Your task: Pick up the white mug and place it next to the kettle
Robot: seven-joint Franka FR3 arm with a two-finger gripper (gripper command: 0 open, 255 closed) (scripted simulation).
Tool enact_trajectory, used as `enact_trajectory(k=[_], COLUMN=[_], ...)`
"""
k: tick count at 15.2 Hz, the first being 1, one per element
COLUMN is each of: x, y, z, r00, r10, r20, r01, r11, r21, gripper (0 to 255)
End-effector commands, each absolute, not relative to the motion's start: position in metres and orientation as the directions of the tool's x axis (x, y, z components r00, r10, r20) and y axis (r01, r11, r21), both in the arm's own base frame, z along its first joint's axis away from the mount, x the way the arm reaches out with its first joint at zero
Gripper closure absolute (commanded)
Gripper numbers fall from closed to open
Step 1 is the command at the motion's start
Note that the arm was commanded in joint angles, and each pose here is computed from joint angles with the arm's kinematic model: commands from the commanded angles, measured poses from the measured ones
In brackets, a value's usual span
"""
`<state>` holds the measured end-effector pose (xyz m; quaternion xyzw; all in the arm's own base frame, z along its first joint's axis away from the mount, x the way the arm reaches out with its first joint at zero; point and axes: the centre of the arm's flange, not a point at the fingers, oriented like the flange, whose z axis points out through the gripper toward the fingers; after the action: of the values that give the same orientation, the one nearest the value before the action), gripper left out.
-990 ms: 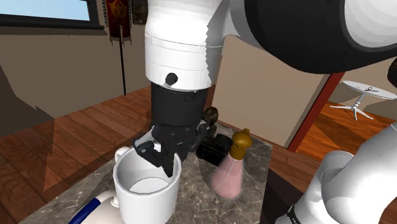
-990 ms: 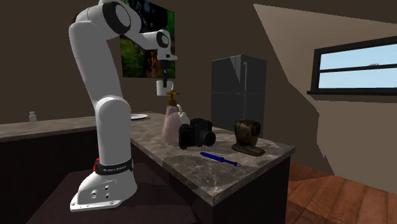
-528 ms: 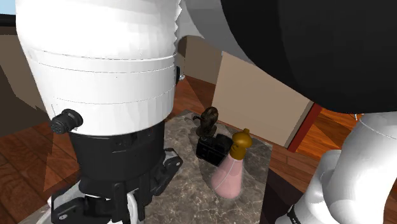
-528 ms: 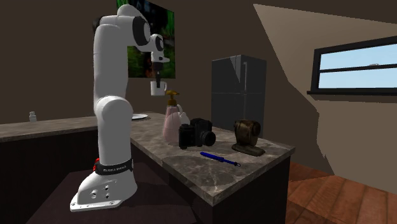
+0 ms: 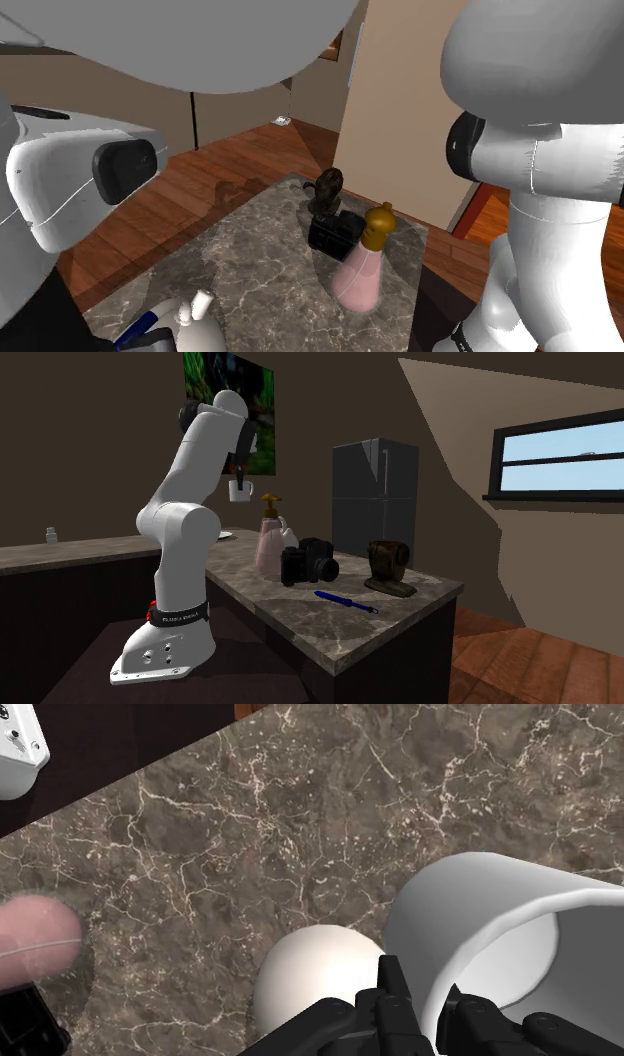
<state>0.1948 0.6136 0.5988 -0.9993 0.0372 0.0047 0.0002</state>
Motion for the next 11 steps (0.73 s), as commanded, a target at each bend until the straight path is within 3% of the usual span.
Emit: enact_trajectory(k=[1,11], x=[0.193,0.193], y=[0.619,0.619], z=[0.589,0.536], r00=[0.997,0.997], r10=[-0.076,-0.076], r20=[-0.008,-0.008], r01=[-0.076,-0.076], r11=[-0.997,-0.997], r21=[-0.001,-0.001], gripper=[255,255])
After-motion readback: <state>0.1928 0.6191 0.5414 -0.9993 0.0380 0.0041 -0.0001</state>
